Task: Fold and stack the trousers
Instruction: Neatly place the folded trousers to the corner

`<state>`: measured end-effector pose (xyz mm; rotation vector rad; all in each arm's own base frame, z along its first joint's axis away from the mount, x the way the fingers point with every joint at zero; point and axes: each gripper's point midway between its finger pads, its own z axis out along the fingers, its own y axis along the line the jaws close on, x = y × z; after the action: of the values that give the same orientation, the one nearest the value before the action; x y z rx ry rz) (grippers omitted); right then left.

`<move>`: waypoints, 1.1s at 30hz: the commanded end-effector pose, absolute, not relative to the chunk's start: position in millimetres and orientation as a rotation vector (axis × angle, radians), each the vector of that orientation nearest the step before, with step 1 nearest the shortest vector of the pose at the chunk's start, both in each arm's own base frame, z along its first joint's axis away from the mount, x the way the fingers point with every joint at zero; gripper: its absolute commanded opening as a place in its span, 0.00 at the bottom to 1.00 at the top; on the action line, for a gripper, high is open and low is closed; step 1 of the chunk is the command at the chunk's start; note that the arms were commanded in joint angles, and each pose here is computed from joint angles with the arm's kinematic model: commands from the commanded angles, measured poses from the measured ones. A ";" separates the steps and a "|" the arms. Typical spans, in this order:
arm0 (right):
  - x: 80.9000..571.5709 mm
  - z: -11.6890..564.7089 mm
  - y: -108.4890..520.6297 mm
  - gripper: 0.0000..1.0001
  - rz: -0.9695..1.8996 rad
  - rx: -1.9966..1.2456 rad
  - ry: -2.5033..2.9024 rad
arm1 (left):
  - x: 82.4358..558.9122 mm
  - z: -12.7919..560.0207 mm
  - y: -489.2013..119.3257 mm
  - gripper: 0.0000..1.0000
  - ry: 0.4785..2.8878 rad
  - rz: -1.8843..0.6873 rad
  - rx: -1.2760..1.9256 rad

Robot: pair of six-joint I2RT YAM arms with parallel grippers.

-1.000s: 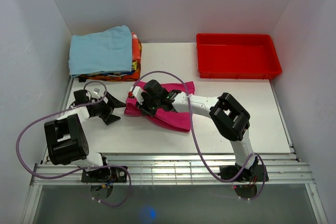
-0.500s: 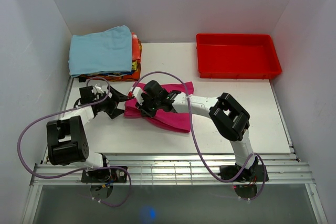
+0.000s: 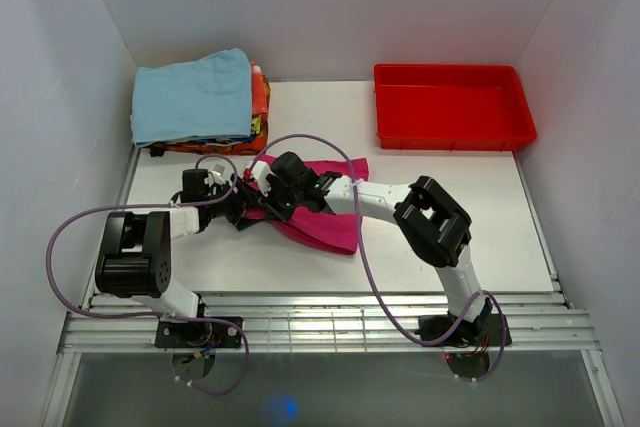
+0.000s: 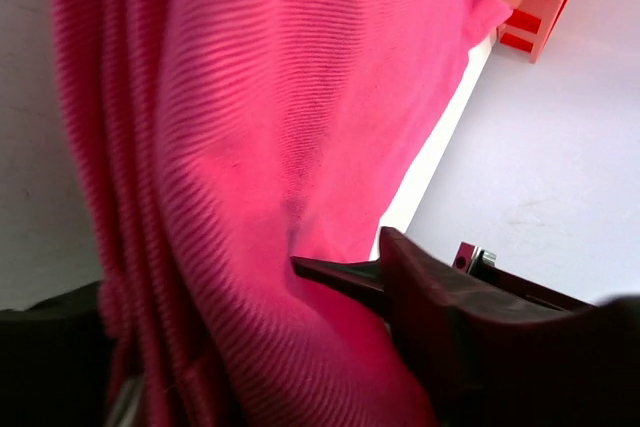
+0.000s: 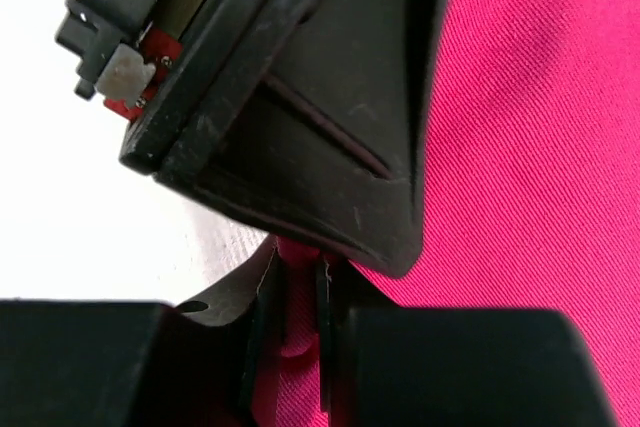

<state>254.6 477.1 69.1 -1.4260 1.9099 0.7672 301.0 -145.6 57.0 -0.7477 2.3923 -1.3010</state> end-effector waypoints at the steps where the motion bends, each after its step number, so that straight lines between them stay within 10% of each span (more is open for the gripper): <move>1: 271.3 120.7 508.8 0.08 0.854 -1.241 1.803 | 313.1 60.1 -150.0 0.71 2.347 -1.316 -0.770; 11: 253.0 128.4 517.8 0.08 1.035 -1.156 1.867 | 319.4 51.6 -151.4 0.47 2.344 -1.270 -0.786; 14: 241.9 136.3 514.8 0.08 1.087 -1.191 1.855 | 322.8 57.8 -146.5 0.13 2.316 -1.216 -0.734; 17: 233.1 149.3 503.7 0.08 1.085 -1.230 1.827 | 327.7 66.1 -144.9 0.00 2.296 -1.173 -0.674; 25: 268.8 184.6 394.7 0.98 0.991 -1.216 1.892 | 353.9 107.2 -145.3 0.00 2.264 -0.895 -0.274; 33: 319.1 201.2 280.6 0.90 0.817 -0.993 1.980 | 351.3 111.4 -159.8 0.00 2.249 -0.986 -0.231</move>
<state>345.3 291.9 222.3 -0.9283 1.9036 0.7901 339.7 -158.5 92.1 -0.2945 2.3427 -0.9646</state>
